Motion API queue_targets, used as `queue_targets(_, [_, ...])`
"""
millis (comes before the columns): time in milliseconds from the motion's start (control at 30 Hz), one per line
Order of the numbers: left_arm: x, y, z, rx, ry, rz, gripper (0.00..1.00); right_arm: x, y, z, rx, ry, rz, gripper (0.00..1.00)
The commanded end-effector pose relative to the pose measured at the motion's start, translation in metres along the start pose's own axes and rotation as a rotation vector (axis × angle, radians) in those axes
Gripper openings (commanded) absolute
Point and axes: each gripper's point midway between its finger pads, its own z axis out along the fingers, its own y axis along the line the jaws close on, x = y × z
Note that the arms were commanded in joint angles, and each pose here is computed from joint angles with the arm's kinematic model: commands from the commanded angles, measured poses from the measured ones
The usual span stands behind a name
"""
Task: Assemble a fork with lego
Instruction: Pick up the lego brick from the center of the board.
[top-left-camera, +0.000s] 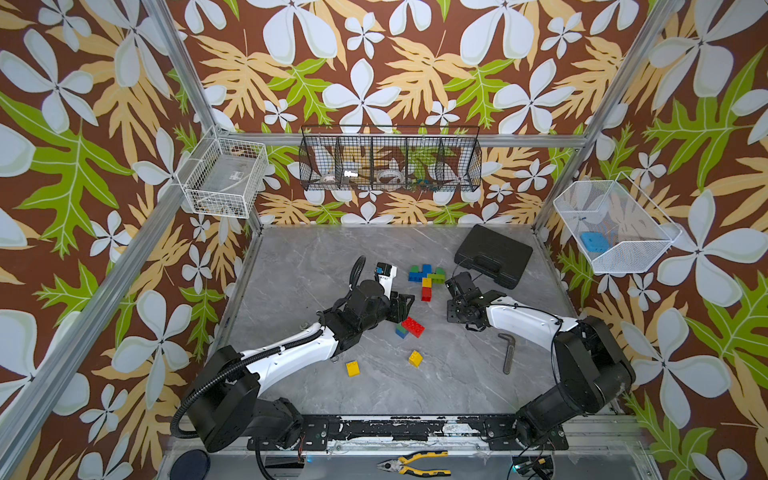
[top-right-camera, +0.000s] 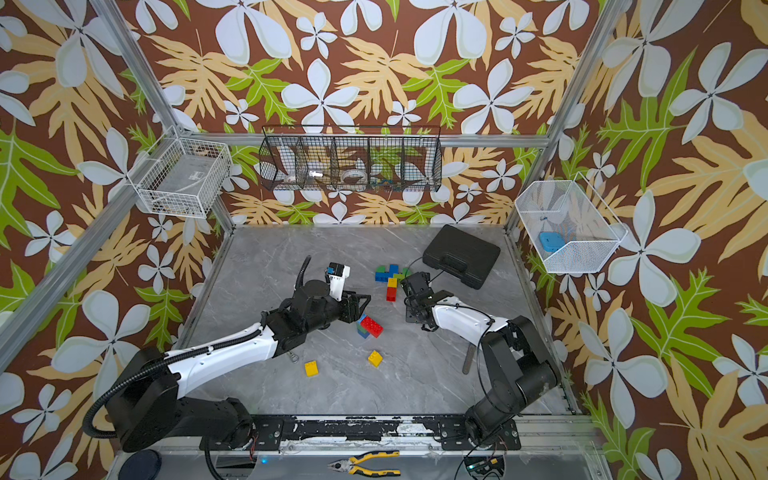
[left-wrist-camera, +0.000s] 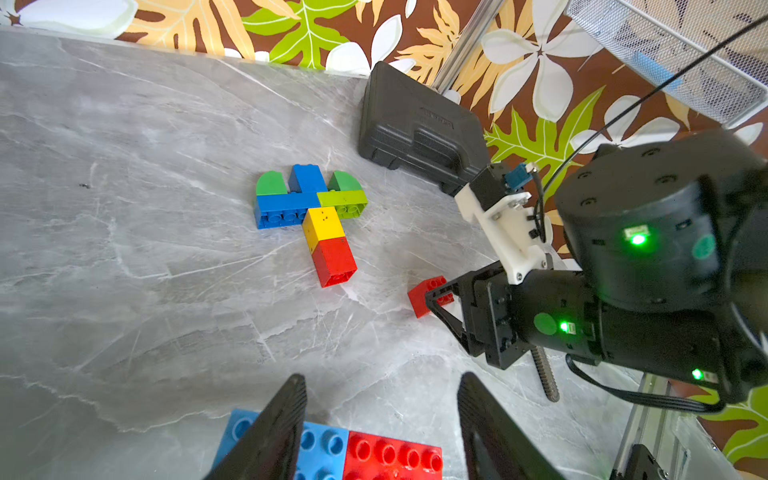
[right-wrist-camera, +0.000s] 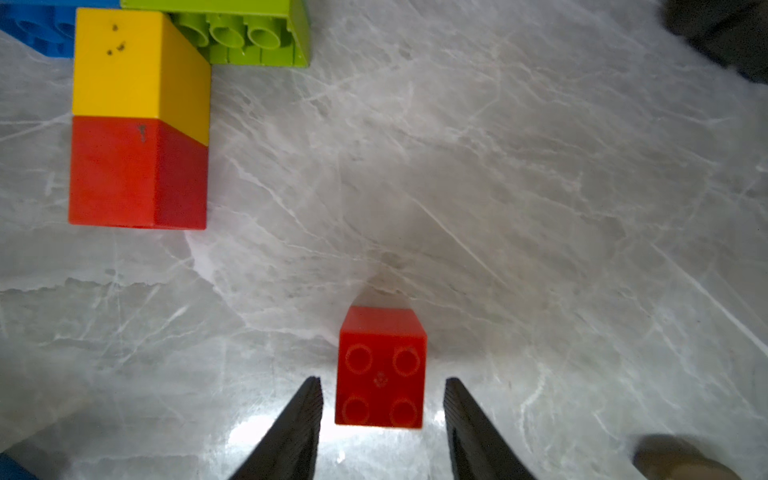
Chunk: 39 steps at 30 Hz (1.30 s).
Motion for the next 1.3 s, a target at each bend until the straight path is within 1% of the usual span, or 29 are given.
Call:
queue_targets(0, [-0.002,0.001,0.001,-0.010,-0.004,0.019,0.61,-0.007,0.005,0.002,-0.024,-0.028,0.040,0.50])
queue_targets(567, [0.002,0.000,0.005,-0.003,0.012,0.015,0.60,-0.005,-0.002,0.014,-0.022,-0.011,0.124,0.41])
queue_targets(900, [0.001,0.001,0.005,-0.009,0.011,0.014,0.60,-0.005,-0.001,0.015,-0.023,-0.007,0.124,0.37])
queue_targets(1000, [-0.002,0.011,0.003,-0.073,0.006,0.025,0.60,-0.010,-0.003,0.006,-0.023,-0.020,0.108,0.34])
queue_targets(1067, [-0.008,0.018,-0.003,-0.123,-0.016,0.040,0.60,-0.018,-0.002,-0.007,-0.046,-0.061,0.097,0.29])
queue_targets(1133, [-0.014,0.021,-0.010,-0.146,-0.036,0.052,0.61,-0.028,0.000,-0.023,-0.081,-0.116,0.085,0.25])
queue_targets(1200, [-0.019,0.025,-0.017,-0.154,-0.054,0.048,0.61,-0.041,0.010,-0.044,-0.147,-0.178,0.034,0.24])
queue_targets(1267, [-0.023,0.031,-0.026,-0.148,-0.078,0.019,0.61,-0.052,0.033,-0.071,-0.238,-0.248,-0.091,0.24])
